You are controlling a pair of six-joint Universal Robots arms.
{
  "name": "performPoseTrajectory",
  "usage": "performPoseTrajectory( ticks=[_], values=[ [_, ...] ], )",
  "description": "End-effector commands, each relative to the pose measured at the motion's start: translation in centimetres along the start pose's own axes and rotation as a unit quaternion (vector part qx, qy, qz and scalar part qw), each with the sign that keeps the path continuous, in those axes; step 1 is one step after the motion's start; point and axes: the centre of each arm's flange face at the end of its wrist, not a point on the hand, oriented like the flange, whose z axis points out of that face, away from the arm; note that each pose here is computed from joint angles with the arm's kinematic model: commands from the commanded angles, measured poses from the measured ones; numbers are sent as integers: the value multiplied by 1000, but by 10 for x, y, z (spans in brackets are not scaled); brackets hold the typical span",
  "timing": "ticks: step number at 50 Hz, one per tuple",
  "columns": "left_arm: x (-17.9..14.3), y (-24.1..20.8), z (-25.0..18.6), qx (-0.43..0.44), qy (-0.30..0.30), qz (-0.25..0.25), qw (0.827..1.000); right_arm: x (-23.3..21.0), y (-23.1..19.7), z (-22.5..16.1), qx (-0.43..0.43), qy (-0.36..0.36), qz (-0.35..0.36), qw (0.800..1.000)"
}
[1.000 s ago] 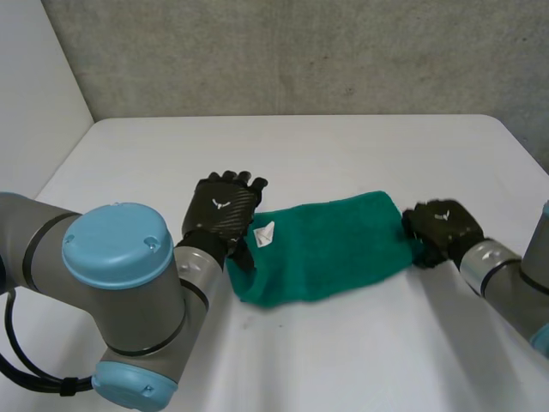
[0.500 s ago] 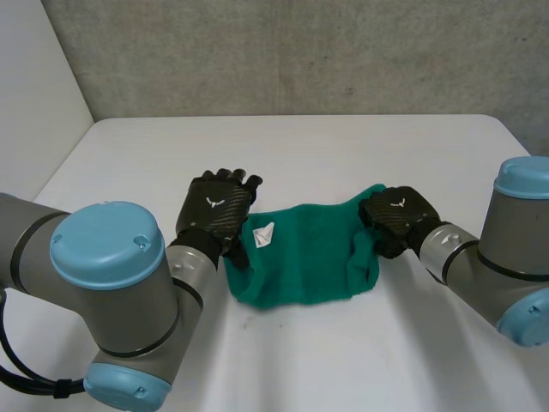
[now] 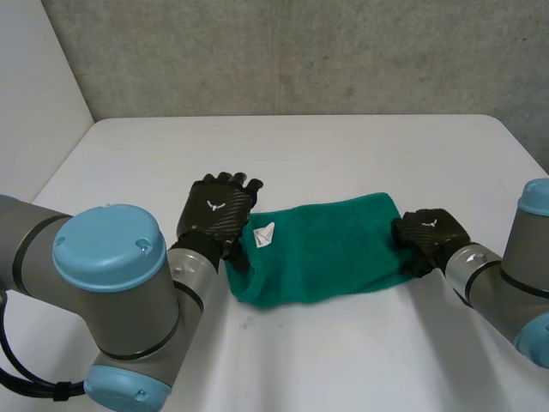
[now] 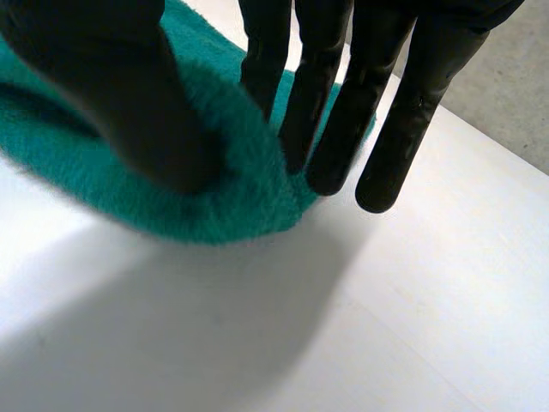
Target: Fold the towel.
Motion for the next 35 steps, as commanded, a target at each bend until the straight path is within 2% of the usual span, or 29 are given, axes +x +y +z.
performPoseTrajectory(
  ticks=[1, 10, 12, 13, 16, 24, 27, 32, 33, 35],
  values=[
    [0, 0, 0, 0, 0, 0, 1000, 4, -5, 3, 10, 4, -2, 1000],
    [-3, -1, 1, 2, -6, -1, 1000, -3, -39, 8, 60, 5, -44, 997],
    [-7, -3, 1, 1, -12, -2, 1000, -33, -65, 4, 102, -25, -87, 991],
    [-11, -4, 1, 1, -18, -3, 1000, -34, -65, 4, 102, -25, -87, 991],
    [-26, -5, 3, 0, -38, -6, 999, -97, -95, -11, 154, -93, -156, 971],
    [-47, -2, 9, -7, -68, -14, 998, -197, -74, -18, 147, -222, -224, 938],
    [-50, -2, 10, -7, -71, -21, 997, -208, -68, -15, 147, -240, -228, 932],
    [-52, -7, 13, 3, -73, -27, 997, -205, -69, -12, 144, -229, -224, 937],
    [-52, -9, 14, 7, -73, -27, 997, -196, -73, -14, 133, -199, -211, 948],
    [-52, -12, 17, 13, -72, -28, 997, -190, -78, -16, 133, -184, -203, 953]
  ],
)
